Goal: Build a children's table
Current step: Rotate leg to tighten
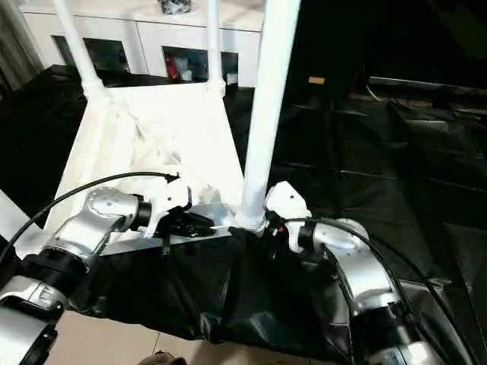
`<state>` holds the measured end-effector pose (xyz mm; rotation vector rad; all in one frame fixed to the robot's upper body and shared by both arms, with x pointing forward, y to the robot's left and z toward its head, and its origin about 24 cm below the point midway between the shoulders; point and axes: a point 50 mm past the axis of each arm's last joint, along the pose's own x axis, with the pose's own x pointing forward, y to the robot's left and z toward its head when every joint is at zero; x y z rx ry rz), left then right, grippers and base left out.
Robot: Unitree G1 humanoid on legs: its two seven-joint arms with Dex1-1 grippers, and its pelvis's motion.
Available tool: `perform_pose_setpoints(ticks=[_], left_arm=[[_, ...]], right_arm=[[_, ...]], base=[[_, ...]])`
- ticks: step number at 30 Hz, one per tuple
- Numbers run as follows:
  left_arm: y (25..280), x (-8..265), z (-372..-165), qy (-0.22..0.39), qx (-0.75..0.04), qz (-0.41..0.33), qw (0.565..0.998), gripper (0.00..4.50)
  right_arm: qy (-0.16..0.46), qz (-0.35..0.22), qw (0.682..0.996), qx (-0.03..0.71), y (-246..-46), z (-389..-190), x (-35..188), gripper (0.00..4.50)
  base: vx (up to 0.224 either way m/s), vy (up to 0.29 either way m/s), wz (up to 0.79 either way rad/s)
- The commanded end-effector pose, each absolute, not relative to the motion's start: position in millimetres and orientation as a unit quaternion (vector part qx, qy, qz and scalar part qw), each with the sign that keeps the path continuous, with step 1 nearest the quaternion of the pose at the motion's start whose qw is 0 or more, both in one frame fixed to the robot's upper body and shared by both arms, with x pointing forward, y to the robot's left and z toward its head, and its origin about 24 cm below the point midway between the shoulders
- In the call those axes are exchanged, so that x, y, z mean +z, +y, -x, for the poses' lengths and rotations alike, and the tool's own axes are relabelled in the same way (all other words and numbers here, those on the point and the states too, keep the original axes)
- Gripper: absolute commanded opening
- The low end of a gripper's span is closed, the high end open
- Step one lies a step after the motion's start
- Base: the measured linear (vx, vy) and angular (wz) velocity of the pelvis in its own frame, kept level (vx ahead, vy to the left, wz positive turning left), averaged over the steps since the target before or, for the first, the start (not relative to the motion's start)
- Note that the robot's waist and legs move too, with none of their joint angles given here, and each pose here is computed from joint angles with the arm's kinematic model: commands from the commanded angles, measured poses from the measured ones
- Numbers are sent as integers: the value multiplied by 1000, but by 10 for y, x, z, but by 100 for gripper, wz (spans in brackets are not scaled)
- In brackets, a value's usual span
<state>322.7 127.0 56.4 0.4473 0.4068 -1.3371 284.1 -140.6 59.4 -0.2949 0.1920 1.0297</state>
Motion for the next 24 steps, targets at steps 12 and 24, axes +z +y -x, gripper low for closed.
perform_pose_setpoints(ticks=[12, 24], left_arm=[[1409, 523, -3232, 228, -601, -234, 730, 7], [1402, 575, -3220, 208, -615, -202, 734, 1]], right_arm=[[100, 138, 850, 499, -1390, -2777, 581, 430], [115, 121, 844, 510, -1383, -2779, 553, 440]], base=[[0, 0, 0], [0, 0, 0]])
